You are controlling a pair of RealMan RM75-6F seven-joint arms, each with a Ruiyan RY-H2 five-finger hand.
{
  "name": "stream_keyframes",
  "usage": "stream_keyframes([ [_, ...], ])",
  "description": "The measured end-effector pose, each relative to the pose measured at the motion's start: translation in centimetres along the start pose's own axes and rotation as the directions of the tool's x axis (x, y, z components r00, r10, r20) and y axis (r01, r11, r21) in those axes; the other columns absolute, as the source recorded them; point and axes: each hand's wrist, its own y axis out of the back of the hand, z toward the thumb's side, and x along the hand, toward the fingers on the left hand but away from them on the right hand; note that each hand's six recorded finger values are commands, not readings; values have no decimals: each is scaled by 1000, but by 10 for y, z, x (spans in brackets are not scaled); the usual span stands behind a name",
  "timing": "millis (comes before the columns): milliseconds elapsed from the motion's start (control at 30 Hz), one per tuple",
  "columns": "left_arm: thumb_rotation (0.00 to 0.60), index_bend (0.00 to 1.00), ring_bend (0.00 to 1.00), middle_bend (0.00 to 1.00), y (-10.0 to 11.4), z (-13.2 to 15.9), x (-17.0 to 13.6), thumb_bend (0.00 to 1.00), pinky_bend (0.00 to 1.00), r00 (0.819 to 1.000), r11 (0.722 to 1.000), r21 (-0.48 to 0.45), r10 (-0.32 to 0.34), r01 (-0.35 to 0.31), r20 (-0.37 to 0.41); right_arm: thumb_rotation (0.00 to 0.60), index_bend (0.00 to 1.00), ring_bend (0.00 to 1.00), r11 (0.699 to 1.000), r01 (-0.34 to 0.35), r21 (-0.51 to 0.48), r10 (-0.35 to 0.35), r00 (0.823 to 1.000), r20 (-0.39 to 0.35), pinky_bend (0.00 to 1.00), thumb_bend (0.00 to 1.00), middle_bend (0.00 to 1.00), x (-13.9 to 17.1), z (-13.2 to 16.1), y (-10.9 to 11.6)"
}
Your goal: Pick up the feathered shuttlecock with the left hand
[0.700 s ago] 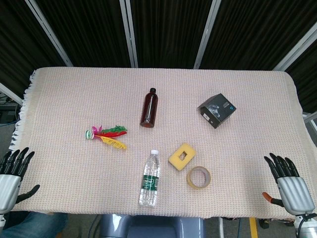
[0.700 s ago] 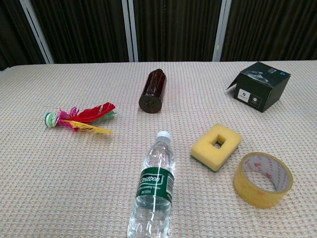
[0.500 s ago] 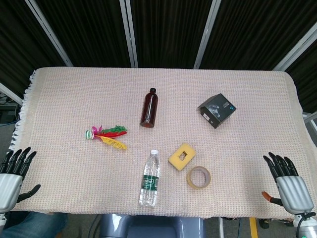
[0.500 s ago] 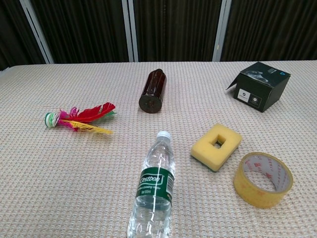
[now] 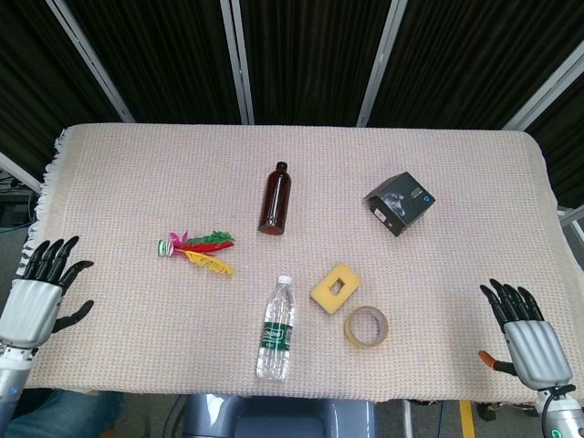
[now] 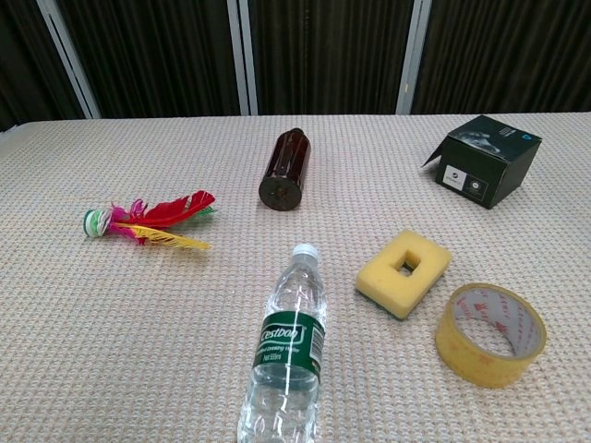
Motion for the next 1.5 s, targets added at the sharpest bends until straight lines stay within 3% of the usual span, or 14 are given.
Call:
stream_keyframes([
  [233, 600, 387, 0, 0, -29, 12, 56, 293, 0, 1000, 999, -46, -16, 16, 2, 600, 0, 0, 1000, -22, -7, 22, 1000, 17, 0, 90, 0, -7, -4, -4],
  [567, 600, 390, 0, 0, -74, 54, 122, 315, 0, 997, 995, -83, -53, 57, 54, 600, 0, 0, 998, -61, -27, 62, 997, 50, 0, 102, 0, -17, -16, -9],
  [1067, 600, 391, 0, 0, -121, 96, 161, 250, 0, 979, 979, -94, -173, 183, 106, 600, 0, 0, 998, -62, -19, 63, 994, 86, 0, 103, 0, -25, -25, -10],
  [1500, 600, 404, 0, 0, -140, 130, 178, 248, 0, 963, 968, -103, -209, 228, 167, 600, 0, 0, 998, -61, -13, 62, 994, 93, 0, 104, 0, -26, -26, -10],
])
